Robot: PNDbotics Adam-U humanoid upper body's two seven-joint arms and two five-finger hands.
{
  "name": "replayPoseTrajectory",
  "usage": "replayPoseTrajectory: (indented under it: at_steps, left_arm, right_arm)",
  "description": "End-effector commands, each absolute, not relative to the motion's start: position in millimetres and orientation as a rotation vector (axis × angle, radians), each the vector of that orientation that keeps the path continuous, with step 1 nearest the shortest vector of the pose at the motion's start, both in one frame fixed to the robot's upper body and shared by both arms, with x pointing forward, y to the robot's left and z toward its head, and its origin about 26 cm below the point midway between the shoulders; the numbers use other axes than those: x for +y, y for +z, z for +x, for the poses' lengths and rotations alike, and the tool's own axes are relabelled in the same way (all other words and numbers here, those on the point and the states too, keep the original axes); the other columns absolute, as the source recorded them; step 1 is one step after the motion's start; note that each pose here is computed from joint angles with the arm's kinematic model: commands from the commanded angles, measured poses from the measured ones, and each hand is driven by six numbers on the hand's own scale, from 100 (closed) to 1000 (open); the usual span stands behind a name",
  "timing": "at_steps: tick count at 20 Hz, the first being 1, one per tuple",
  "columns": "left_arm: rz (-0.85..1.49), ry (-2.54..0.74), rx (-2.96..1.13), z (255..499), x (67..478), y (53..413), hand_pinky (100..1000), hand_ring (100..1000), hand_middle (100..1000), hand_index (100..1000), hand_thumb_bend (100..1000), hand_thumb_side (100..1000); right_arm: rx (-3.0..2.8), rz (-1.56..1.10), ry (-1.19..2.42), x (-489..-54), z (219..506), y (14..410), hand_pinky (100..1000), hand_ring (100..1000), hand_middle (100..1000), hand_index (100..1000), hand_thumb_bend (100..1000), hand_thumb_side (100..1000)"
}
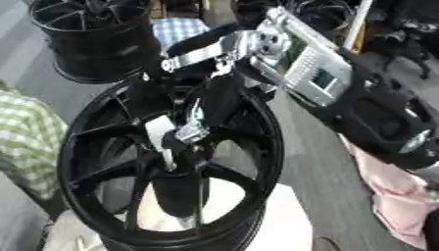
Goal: Pull the pin out of the wheel hub.
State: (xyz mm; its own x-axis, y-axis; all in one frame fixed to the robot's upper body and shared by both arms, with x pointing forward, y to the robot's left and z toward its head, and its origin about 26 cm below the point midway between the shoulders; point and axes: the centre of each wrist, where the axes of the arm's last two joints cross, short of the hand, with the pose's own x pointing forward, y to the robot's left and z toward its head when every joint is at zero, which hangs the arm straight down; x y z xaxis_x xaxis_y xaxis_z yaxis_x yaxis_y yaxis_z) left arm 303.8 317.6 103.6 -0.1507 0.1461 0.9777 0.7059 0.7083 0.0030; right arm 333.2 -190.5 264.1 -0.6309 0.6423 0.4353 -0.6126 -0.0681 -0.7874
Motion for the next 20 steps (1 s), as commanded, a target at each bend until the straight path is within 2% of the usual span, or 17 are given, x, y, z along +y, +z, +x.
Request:
replayPoseTrajectory:
  at_steps: [1,8,20]
  left_arm:
    - [-0.722,-0.591,-1.691,305.1,313.4,116.3,526,418,582,762,100,889]
    - [-0.736,-0.588,-1.689,304.7,312.0,118.6,526,419,581,763,100,889]
    - [-0.730,-0.591,-1.693,304.5,311.9,117.6,526,398,581,764,100,890]
  right_arm:
    - [-1.313,-0.098,1.781,-184.0,338.2,264.2,913,928,907,945,371,361]
    - [-1.329,-0.200,1.747,-171.5,343.7,246.2,908,902,870,924,321,313]
    - [-1.262,-0.312,1.852,-167.5,356.4,208.8,916,896,844,905,303,302]
